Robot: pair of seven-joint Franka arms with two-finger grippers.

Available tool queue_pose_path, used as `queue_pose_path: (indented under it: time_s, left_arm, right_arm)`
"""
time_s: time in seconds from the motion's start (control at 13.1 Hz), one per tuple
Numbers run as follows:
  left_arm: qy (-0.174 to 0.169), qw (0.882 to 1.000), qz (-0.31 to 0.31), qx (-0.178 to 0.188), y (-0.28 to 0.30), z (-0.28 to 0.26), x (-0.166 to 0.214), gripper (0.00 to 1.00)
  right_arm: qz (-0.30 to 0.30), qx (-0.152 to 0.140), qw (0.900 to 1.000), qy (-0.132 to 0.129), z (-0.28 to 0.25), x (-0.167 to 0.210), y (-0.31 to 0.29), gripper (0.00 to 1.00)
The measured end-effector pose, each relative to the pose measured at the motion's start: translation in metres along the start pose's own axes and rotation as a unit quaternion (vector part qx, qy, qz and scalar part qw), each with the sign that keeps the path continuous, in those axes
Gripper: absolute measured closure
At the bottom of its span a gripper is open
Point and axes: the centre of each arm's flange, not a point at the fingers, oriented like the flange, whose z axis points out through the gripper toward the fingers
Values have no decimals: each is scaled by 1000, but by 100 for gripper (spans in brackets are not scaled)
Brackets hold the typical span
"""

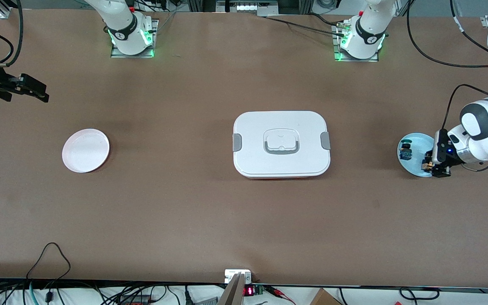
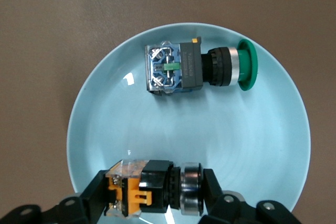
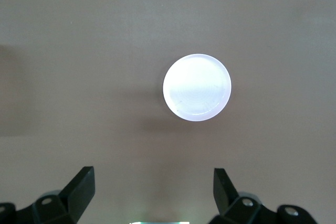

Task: Transfer orange switch to right arm and place
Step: 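Close the left gripper on the orange switch, then lift the switch with the left gripper while the right gripper reaches over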

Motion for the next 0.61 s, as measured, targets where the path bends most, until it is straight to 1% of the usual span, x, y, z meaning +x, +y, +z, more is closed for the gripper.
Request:
queue_pose_path:
  time_s: [0.15, 0.38, 0.61]
  left_arm:
    - [1, 1000, -2, 1, 0, -1, -1, 28]
    - [11, 1000, -21, 12, 6, -3, -12, 28]
    - [15, 1000, -12, 12, -10, -26, -13, 28]
  right_arm:
    - [0, 0, 1000, -1, 1, 0, 0, 0]
    - [0, 0, 1000, -1, 2, 1, 0, 0]
    - [1, 0, 1000, -2, 2, 1, 1, 0]
